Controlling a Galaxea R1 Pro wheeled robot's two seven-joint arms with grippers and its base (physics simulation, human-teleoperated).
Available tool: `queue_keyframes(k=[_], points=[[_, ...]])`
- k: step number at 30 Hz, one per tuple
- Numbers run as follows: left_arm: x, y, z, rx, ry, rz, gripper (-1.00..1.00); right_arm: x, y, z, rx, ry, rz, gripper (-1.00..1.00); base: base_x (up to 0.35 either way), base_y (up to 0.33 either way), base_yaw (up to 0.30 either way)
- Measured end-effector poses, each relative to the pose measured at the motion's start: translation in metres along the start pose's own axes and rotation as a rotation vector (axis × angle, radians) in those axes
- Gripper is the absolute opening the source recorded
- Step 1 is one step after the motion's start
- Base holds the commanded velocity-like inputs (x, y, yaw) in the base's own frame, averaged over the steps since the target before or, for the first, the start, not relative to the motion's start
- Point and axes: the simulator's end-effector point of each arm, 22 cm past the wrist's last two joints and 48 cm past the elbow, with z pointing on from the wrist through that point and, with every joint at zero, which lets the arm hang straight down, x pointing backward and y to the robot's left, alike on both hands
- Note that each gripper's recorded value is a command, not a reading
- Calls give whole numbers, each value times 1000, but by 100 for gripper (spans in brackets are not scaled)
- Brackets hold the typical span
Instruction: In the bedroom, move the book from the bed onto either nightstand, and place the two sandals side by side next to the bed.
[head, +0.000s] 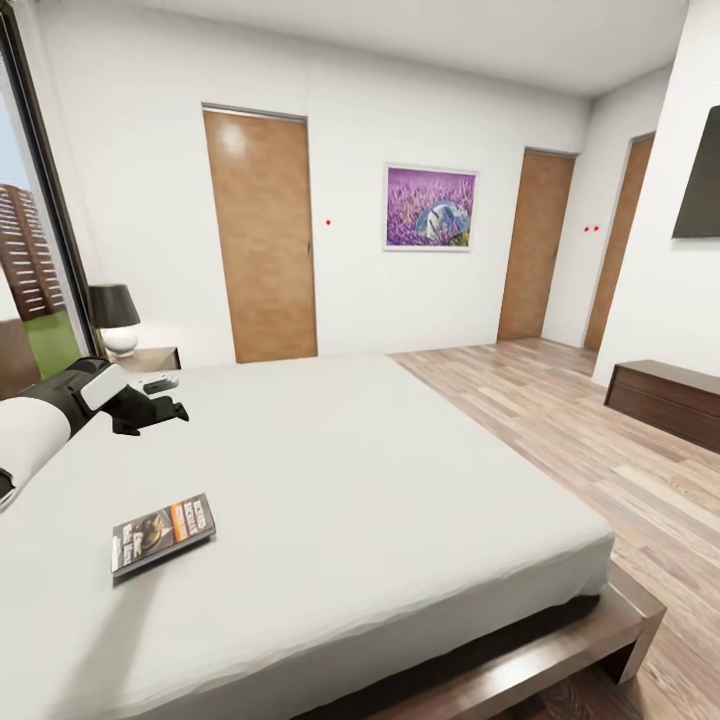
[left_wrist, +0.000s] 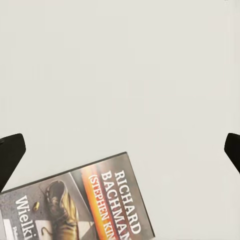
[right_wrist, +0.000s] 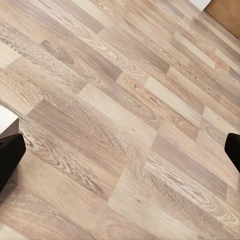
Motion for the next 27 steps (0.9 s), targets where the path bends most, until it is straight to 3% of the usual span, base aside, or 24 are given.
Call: queue_keyframes(k=[27], points=[[-3,1,-9,3,-8,-2,100,1,-1,-3,-5,-4,2,100,0,0,-10]])
